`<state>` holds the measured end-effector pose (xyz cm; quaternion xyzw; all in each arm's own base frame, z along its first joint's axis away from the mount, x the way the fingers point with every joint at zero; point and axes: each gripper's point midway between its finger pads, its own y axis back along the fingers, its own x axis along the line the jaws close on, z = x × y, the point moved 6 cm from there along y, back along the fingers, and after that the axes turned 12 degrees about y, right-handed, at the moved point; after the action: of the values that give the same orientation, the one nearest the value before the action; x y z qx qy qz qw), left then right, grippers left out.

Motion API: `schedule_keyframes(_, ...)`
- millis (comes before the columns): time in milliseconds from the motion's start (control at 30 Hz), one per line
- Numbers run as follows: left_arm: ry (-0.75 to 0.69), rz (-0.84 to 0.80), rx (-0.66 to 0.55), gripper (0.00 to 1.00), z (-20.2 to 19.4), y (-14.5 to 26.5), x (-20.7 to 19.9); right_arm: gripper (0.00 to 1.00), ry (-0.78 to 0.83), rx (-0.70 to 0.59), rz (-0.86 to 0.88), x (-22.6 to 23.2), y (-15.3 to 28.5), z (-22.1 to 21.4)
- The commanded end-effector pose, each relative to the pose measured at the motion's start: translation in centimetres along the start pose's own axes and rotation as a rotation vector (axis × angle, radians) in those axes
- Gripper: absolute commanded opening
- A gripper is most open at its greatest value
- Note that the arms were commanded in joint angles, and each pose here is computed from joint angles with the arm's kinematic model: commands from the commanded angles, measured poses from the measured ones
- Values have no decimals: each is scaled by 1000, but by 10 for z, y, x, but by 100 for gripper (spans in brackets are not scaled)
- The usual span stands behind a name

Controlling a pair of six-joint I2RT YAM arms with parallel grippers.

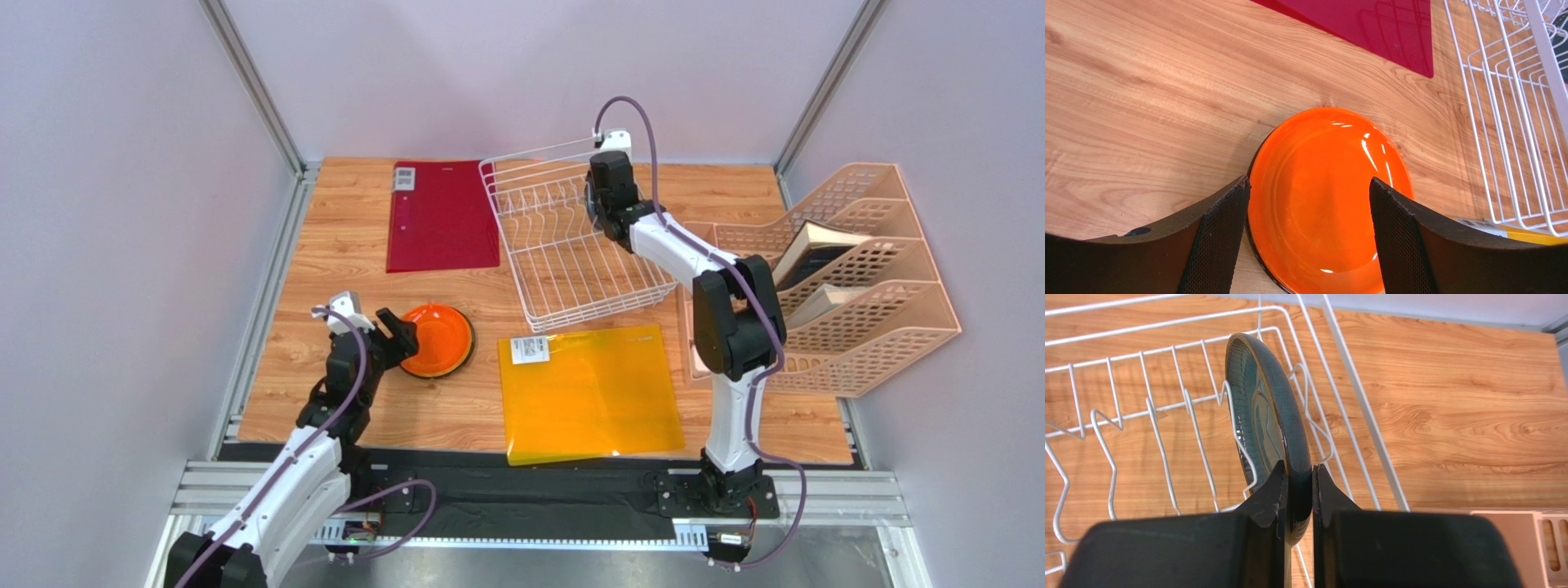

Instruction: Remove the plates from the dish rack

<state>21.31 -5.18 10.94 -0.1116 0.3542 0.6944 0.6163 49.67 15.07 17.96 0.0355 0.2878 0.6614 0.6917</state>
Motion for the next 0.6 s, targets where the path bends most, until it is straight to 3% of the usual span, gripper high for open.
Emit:
schedule_keyframes(0,-7,-56,-48,77,17,0,-17,0,-100,-188,-136,-28,26,57)
schedule_keyframes(167,-16,-61,-49,77,19,0,-19,0,-134,-231,-183,-43,48,67)
schedule_keyframes(567,-51,-166,-45,81,40,2,-51,0,-172,-326,-56,-56,114,87)
